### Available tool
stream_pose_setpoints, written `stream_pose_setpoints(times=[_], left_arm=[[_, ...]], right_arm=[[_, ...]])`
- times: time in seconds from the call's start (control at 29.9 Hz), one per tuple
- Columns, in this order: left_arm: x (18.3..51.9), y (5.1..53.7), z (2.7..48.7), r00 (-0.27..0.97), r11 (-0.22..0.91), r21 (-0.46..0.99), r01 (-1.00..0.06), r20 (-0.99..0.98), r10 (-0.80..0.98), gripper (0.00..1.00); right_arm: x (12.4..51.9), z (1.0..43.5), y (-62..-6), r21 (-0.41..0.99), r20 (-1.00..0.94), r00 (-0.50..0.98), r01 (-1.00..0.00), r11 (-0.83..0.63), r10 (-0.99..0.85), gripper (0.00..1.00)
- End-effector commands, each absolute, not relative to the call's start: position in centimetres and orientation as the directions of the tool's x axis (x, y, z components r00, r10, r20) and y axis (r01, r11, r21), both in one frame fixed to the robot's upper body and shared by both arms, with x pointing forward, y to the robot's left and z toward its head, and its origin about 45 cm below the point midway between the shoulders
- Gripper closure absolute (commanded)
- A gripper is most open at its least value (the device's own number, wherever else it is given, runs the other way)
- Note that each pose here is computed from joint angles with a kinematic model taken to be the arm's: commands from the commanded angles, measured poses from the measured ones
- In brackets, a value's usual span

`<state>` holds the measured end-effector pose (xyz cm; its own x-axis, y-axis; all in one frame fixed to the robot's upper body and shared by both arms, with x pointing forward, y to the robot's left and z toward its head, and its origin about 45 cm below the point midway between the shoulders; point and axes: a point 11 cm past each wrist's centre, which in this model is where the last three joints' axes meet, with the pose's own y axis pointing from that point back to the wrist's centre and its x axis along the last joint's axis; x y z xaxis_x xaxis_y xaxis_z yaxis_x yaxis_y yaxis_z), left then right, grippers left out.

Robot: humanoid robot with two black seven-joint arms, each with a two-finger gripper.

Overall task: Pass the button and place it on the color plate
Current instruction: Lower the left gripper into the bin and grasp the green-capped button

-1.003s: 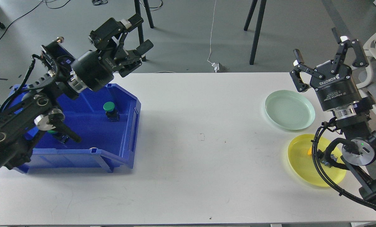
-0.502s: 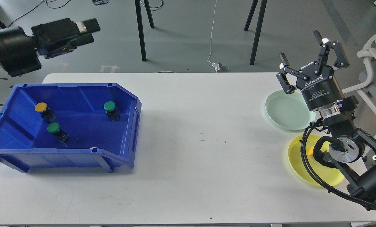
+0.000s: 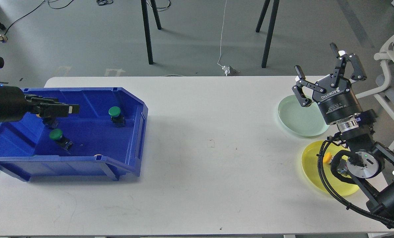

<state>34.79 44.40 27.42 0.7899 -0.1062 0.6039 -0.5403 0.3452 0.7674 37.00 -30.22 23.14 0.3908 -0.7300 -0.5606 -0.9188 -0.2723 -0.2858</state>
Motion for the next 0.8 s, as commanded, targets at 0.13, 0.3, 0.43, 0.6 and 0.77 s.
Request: stream_pose_setpoints(times=[0.13,0.3,0.43,0.6,0.77], left_arm=[[35.5,46.0,23.8,0.826,0.266,0.82,-0.507,0.551,-0.122,0.07],[35.6,45.6,21.6,0.843,0.263,0.835,-0.484,0.525,-0.116,0.07],[35.6,46.1,21.4,0.846,0.247,0.839,-0.485,0.522,-0.109,0.06],[35.2,47.3,20.5,0.857,0.218,0.85,-0.479,0.507,-0.092,0.06],[35.0,47.7,19.6,0.863,0.203,0.857,-0.474,0.498,-0.084,0.06]], right_arm=[[36.9,23.0,-30.4,-0.281,-0.562,0.386,-0.921,-0.27,-0.731,0.05],[36.8,23.0,-30.6,-0.28,-0.56,0.384,-0.922,-0.268,-0.734,0.05],[36.6,22.8,-30.9,-0.276,-0.562,0.378,-0.924,-0.264,-0.736,0.05],[36.6,22.7,-30.9,-0.275,-0.563,0.378,-0.924,-0.265,-0.735,0.05],[36.6,22.8,-30.9,-0.277,-0.563,0.381,-0.923,-0.266,-0.733,0.05]])
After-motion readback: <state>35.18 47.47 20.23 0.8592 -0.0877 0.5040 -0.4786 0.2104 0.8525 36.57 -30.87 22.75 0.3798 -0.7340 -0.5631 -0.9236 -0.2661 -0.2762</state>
